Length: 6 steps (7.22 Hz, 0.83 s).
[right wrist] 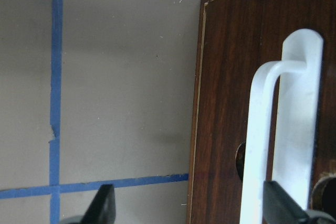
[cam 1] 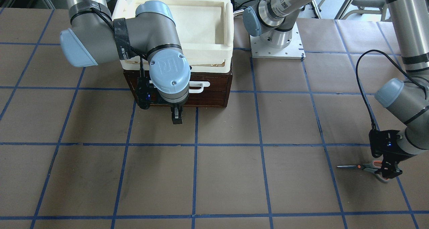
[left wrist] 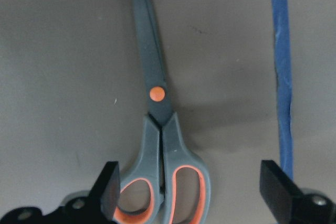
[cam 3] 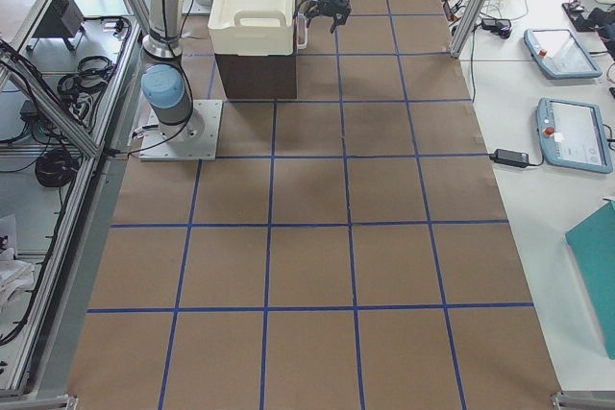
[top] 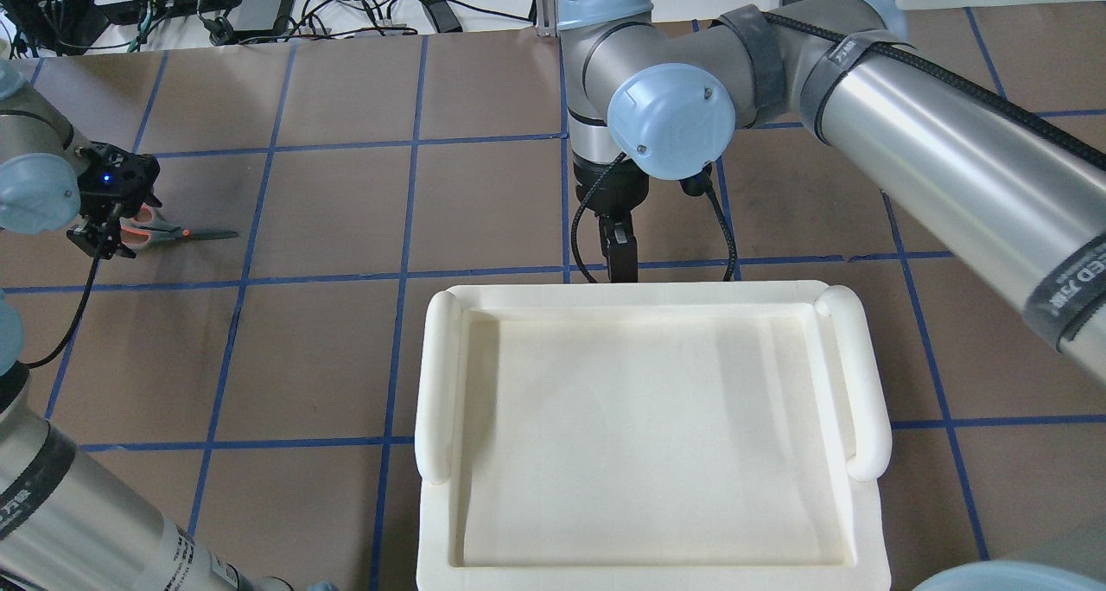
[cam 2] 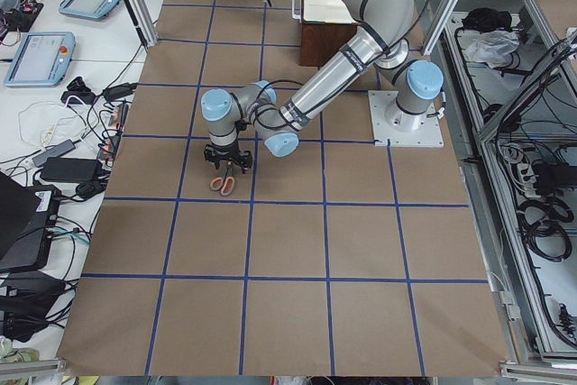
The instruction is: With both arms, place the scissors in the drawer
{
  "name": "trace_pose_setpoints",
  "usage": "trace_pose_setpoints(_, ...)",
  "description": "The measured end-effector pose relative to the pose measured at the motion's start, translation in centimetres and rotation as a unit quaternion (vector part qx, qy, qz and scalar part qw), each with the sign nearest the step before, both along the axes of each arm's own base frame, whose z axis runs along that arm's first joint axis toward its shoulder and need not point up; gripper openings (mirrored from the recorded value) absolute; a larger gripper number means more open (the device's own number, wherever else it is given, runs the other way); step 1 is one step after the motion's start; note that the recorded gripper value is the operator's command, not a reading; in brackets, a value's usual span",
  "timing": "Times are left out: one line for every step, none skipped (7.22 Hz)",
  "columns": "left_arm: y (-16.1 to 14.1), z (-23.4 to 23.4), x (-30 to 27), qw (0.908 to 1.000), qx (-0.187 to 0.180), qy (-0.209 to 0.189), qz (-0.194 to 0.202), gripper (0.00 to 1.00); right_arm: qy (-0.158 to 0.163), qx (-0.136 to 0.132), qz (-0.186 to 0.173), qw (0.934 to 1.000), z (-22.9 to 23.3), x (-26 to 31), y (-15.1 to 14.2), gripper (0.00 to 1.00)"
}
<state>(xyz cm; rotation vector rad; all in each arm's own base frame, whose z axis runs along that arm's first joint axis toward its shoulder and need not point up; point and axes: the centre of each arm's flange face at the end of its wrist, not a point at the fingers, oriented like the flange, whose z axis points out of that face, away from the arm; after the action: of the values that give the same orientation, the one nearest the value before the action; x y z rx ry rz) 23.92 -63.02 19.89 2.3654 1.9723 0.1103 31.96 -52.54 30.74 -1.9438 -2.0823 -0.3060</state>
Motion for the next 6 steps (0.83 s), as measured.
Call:
trace_pose_setpoints(-0.3,-0.4,0.1,1.0000,0.001,0.003,-0.004,0.91,0.005,0.006,-0.008,0.9999,-0.6,0.1,-0.1,1.00)
trace_pose_setpoints(-0.5,-0.8,0.1,1.0000,0.001,0.007,-0.005,0.91,0.008,0.011,-0.012,0.9998,-0.9,0.1,0.0,1.00)
trace_pose_setpoints(-0.6,-1.2,0.0,0.9999,0.001,0.013,-0.006,0.91,0.011,0.015,-0.013,0.9997,-1.0,0.1,0.1,1.00)
trace_pose_setpoints(-0.7,-1.7,0.0,0.9998,0.002,0.018,-0.006,0.90,0.013,0.020,-0.014,0.9996,-1.1,0.1,0.2,1.00)
trace_pose_setpoints(-0.7,-2.0,0.0,0.9998,0.004,0.020,-0.006,0.90,0.012,0.026,-0.016,0.9995,-1.1,0.1,0.3,1.00)
trace_pose_setpoints(-0.7,-2.3,0.0,0.9997,0.005,0.022,-0.005,0.89,0.010,0.033,-0.018,0.9993,-1.2,0.1,0.5,1.00)
